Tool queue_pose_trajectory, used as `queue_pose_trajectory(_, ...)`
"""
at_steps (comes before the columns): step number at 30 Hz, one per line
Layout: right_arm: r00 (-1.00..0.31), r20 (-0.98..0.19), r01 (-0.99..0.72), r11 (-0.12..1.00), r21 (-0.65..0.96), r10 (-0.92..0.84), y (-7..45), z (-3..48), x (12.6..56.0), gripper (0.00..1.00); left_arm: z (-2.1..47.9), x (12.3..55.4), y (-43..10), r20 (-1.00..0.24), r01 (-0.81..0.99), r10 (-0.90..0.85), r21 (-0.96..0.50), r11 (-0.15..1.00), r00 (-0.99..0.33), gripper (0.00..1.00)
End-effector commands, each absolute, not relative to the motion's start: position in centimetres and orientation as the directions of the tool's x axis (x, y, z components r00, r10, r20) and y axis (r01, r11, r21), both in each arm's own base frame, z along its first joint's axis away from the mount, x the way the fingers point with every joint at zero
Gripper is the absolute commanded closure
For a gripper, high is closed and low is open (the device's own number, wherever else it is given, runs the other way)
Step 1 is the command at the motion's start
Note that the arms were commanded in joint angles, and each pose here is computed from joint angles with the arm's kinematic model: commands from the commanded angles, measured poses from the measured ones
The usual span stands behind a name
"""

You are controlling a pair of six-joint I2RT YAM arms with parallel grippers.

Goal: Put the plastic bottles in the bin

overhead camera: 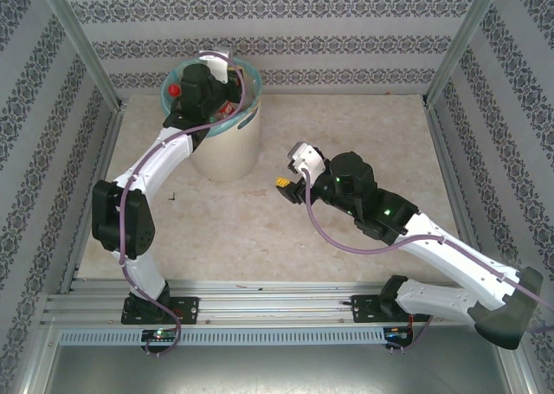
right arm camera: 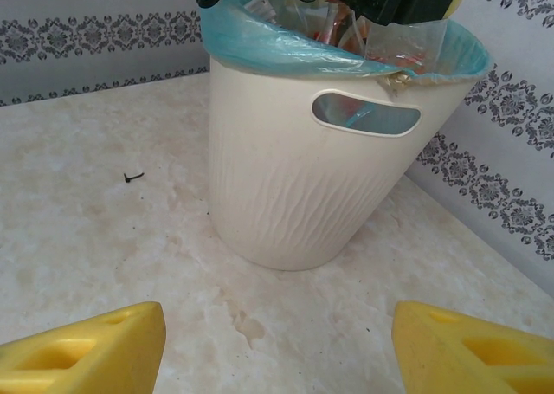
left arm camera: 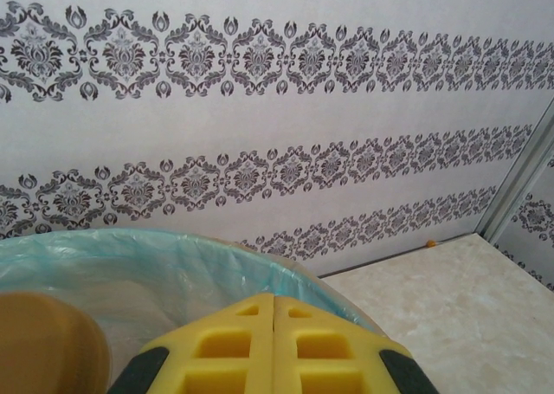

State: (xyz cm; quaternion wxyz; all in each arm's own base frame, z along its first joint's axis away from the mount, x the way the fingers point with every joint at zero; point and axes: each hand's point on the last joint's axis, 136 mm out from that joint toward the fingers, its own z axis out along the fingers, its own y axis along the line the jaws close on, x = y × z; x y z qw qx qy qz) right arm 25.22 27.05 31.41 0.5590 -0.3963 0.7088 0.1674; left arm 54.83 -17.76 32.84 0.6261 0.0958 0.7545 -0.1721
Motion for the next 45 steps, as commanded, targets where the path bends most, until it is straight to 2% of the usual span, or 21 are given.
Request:
queue_pose_trajectory(1, -0.056, -0.936, -0.753, 0.630, -0.189, -0.347, 27.6, 32.4, 25.1, 0.30, 6.5, 48.3, -14.9, -0.555, 0.179, 0.046, -0.188, 0.966, -0.831, 1.00)
queue_pose_trajectory(7, -0.064, -0.930, -0.753, 0.629, -0.192, -0.361, 27.5, 31.9, 25.1, 0.30, 3.7, 47.3, -14.6, -0.515, 0.168, 0.054, -0.177, 0.970, -0.856, 1.00)
queue_pose_trajectory(12, -0.065, -0.931, -0.754, 0.629, -0.189, -0.359, 27.7, 31.9, 25.2, 0.30, 5.4, 48.1, -15.0, -0.528, 0.184, 0.064, -0.178, 0.967, -0.847, 1.00)
queue_pose_trajectory(14, -0.066, -0.932, -0.757, 0.627, -0.185, -0.356, 27.9, 32.2, 25.2, 0.30, 8.5, 48.9, -15.6, -0.575, 0.198, 0.045, -0.207, 0.958, -0.817, 0.96)
queue_pose_trajectory(18, -0.057, -0.941, -0.758, 0.627, -0.177, -0.335, 27.9, 33.0, 25.1, 0.30, 17.4, 50.5, -16.4, -0.712, 0.240, -0.009, -0.248, 0.938, -0.703, 0.83)
queue_pose_trajectory(20, -0.050, -0.945, -0.758, 0.628, -0.175, -0.323, 27.9, 33.5, 25.0, 0.30, 21.9, 50.9, -16.8, -0.766, 0.272, -0.025, -0.259, 0.927, -0.643, 0.67)
queue_pose_trajectory(23, -0.048, -0.946, -0.758, 0.629, -0.174, -0.320, 27.9, 33.7, 25.0, 0.30, 27.8, 50.8, -17.0, -0.834, 0.311, -0.048, -0.257, 0.915, -0.549, 0.51)
queue_pose_trajectory(27, -0.050, -0.947, -0.757, 0.630, -0.172, -0.319, 27.9, 33.7, 24.9, 0.29, 35.1, 49.8, -16.5, -0.911, 0.343, -0.090, -0.241, 0.908, -0.402, 0.40)
queue_pose_trajectory(29, -0.054, -0.948, -0.743, 0.647, -0.172, -0.314, 27.7, 33.9, 25.2, 0.29, 38.9, 48.4, -15.4, -0.947, 0.330, -0.124, -0.223, 0.917, -0.295, 0.38)
queue_pose_trajectory(31, -0.060, -0.951, -0.707, 0.686, -0.174, -0.304, 27.2, 34.3, 26.0, 0.28, 41.8, 46.6, -13.6, -0.971, 0.291, -0.163, -0.208, 0.934, -0.173, 0.32)
queue_pose_trajectory(33, -0.091, -0.952, -0.635, 0.754, -0.170, -0.292, 26.1, 34.7, 27.6, 0.24, 44.1, 43.8, -11.5, -0.982, 0.244, -0.184, -0.187, 0.952, -0.034, 0.30)
queue_pose_trajectory(36, -0.186, -0.945, -0.499, 0.854, -0.144, -0.268, 23.0, 34.2, 30.6, 0.23, 43.5, 39.5, -7.4, -0.980, 0.103, -0.166, -0.155, 0.983, 0.109, 0.28)
queue_pose_trajectory(38, -0.236, -0.943, -0.386, 0.913, -0.130, -0.234, 19.8, 33.7, 32.3, 0.23, 40.3, 37.1, -4.2, -0.984, -0.051, -0.127, -0.134, 0.990, 0.124, 0.28)
queue_pose_trajectory(41, -0.255, -0.950, -0.198, 0.972, -0.130, -0.179, 13.7, 32.2, 34.3, 0.16, 33.4, 34.0, 0.3, -0.994, -0.281, -0.062, -0.085, 0.956, 0.092, 0.29)
queue_pose_trajectory(43, -0.270, -0.955, -0.064, 0.992, -0.111, -0.124, 8.9, 30.4, 35.2, 0.09, 28.6, 32.9, 2.1, -0.999, -0.366, -0.023, -0.035, 0.930, 0.035, 0.29)
queue_pose_trajectory(45, -0.290, -0.956, 0.028, 0.998, -0.061, -0.050, 4.3, 26.9, 35.8, 0.08, 23.4, 32.3, 3.8, -1.000, -0.438, -0.013, -0.003, 0.899, -0.019, 0.30)
